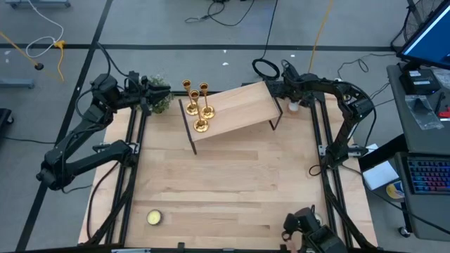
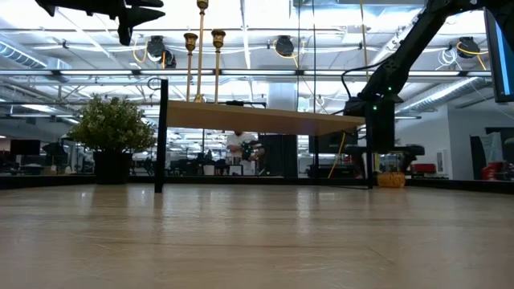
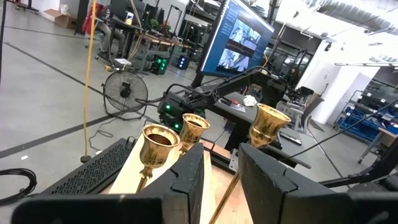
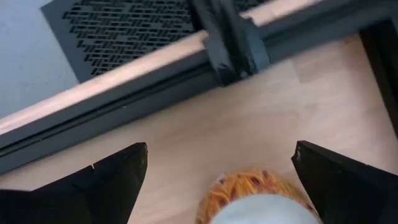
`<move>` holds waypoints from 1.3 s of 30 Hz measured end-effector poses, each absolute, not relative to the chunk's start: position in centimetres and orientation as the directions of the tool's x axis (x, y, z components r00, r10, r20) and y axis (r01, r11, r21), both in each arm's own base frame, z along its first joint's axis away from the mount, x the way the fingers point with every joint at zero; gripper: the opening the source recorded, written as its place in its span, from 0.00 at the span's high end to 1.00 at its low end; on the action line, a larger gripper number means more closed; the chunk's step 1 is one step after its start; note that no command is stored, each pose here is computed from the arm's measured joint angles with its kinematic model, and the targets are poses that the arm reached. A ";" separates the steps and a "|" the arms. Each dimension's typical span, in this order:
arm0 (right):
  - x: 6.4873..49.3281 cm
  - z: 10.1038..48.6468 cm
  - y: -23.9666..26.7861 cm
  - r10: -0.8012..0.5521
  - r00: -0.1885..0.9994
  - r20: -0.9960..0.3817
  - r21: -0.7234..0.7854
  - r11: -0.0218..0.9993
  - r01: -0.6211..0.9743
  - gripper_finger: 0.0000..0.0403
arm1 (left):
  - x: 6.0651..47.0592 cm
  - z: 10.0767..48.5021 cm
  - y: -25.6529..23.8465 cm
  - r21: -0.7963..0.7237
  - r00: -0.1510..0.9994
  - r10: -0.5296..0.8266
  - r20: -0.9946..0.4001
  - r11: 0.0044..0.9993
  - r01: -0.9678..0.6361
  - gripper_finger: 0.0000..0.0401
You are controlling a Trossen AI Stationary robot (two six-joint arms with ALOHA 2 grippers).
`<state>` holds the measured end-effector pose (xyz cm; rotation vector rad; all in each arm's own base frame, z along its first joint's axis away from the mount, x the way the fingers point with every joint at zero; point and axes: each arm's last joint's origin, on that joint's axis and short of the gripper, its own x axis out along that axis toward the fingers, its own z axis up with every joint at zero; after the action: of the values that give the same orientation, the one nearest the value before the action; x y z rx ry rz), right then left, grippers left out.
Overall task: Pick & Place candle stick holders
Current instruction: Put the orange scented candle on the shelf
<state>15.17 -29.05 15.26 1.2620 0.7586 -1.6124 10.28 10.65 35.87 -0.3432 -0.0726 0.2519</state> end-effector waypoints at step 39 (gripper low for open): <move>14.5 13.6 -27.1 -0.160 -0.026 -0.987 0.048 -0.437 0.898 0.06 | 10.3 35.9 10.6 -0.343 0.971 0.238 0.027 0.914 -0.215 0.75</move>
<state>14.50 -27.12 13.55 1.4074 0.8265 -1.5972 10.29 10.60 35.87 -0.3451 -0.0688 0.2336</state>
